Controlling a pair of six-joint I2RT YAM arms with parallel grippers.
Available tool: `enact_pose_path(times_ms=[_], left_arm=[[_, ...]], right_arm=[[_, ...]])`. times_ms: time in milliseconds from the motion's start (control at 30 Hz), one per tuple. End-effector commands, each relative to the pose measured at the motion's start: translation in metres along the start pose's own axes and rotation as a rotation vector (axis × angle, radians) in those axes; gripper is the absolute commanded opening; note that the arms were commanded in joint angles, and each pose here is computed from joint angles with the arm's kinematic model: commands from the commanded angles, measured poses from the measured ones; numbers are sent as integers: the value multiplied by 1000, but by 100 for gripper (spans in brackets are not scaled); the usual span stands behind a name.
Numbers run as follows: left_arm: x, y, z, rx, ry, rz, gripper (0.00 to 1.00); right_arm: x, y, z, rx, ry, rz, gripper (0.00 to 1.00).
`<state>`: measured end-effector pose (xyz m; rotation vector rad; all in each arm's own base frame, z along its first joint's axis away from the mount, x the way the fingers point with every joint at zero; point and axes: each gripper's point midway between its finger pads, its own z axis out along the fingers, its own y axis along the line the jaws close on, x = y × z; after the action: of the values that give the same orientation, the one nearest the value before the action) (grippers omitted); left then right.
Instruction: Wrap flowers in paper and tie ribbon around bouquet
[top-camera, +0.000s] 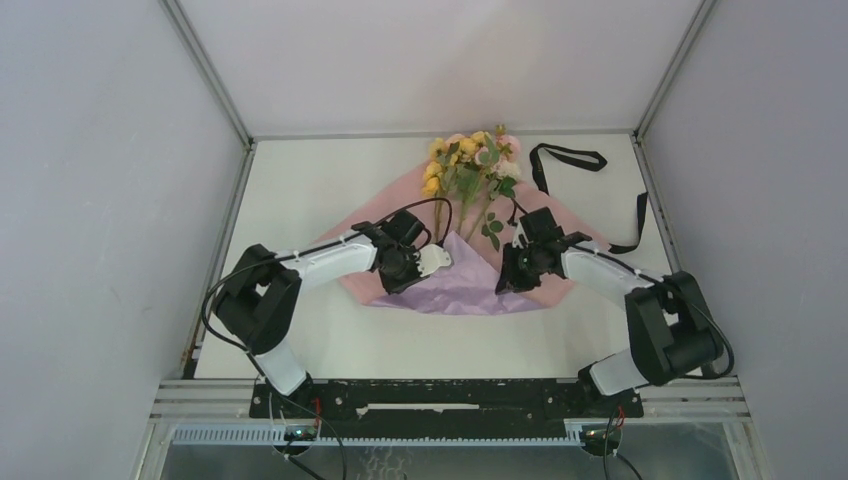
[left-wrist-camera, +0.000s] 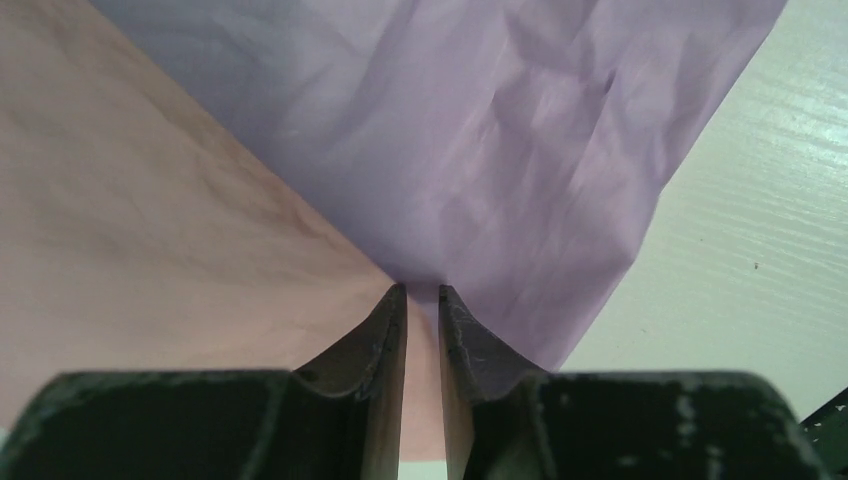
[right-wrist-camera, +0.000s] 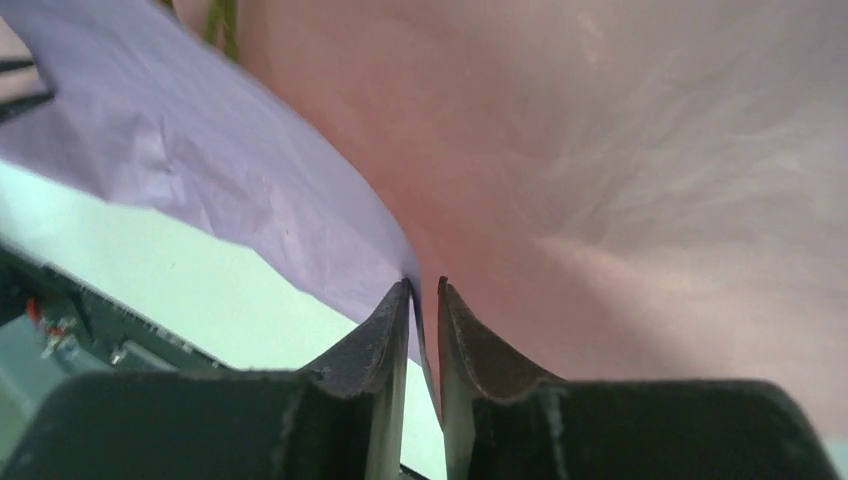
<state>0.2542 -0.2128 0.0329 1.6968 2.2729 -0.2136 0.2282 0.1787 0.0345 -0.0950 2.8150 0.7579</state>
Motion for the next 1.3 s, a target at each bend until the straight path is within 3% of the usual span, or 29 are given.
enact_pose_path(times_ms=[0, 67, 233, 433, 533, 733, 900, 1067, 1267], left_arm=[[9, -4, 4, 5, 6, -10, 22], [9, -6, 4, 9, -1, -17, 22], [7, -8, 4, 21, -13, -24, 22], [5, -10, 2, 25, -21, -32, 22], [3, -4, -5, -9, -23, -27, 22], [-17, 15, -65, -119, -87, -12, 24], [-44, -26, -105, -4, -225, 87, 27], [-66, -53, -86, 55, -252, 148, 27], [-69, -28, -36, -29, -152, 135, 24]], right_arm=[[-33, -9, -51, 282, -159, -131, 24], [-40, 0, -65, 355, -219, -176, 24], [-31, 40, -55, 222, -215, -175, 23], [-38, 23, -45, 227, -195, -98, 29], [-41, 14, -40, 203, -200, -73, 21], [-35, 7, -21, 145, -169, -65, 16], [-34, 6, -12, 120, -150, -62, 17], [-33, 4, -7, 107, -144, -41, 18], [-31, -1, -10, 124, -141, -30, 20]])
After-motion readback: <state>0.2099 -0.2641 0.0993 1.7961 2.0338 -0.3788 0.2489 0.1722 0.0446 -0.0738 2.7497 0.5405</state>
